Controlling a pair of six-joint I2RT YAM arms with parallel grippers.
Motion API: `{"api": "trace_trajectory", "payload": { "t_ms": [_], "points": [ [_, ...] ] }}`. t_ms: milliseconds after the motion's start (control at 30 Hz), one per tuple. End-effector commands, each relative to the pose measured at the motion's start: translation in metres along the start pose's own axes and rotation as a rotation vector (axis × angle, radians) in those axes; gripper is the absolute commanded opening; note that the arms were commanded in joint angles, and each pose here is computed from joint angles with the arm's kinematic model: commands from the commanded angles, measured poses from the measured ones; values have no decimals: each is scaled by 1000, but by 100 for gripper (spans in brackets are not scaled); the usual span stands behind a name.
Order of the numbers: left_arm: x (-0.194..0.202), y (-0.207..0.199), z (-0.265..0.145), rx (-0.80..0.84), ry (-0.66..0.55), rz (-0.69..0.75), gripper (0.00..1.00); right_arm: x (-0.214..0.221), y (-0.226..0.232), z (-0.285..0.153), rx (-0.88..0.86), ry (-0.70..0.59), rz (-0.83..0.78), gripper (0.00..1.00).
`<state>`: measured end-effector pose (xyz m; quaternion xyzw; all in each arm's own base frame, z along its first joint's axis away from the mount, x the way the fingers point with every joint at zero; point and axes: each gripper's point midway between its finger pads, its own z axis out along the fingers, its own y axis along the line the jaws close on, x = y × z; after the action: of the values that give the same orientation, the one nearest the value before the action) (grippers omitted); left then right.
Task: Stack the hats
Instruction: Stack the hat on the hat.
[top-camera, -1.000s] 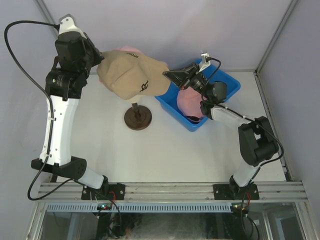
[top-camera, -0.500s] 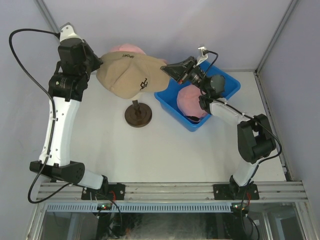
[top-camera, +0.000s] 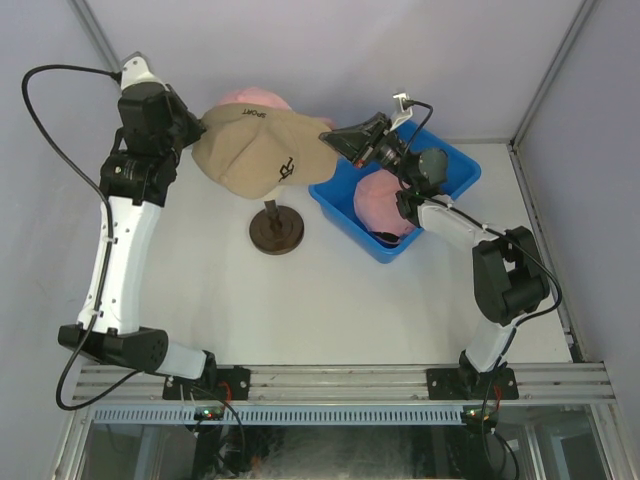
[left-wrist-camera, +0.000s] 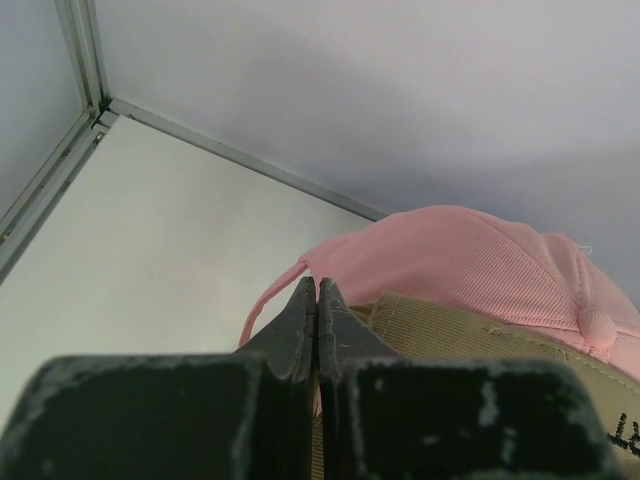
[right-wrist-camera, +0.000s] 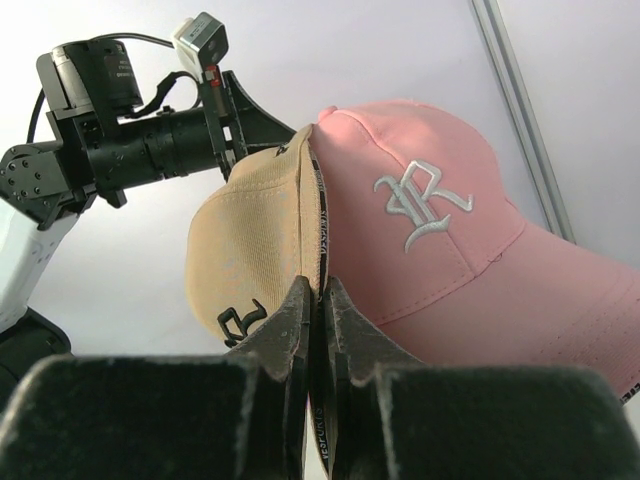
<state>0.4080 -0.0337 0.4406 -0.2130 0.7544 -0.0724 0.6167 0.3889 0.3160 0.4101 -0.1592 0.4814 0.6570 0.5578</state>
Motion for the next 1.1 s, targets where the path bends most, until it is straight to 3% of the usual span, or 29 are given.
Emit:
{"api": "trace_trajectory", "payload": {
  "t_ms": [0,333,767,1067],
  "points": [
    [-9,38,-2,-129,-43,7,0,-41,6,4,-9,-104,-105,0],
    [-16,43,-18,-122,-77,-3,0,-49,37,5,-44,-70,-111,0],
    [-39,50,-72,-77,-187,-48,0,-59,122,21,-195,-60,-132,0],
    [-65,45,-91,-54,-260,-75,0,-89,146,40,-264,-80,-188,0]
  ]
}}
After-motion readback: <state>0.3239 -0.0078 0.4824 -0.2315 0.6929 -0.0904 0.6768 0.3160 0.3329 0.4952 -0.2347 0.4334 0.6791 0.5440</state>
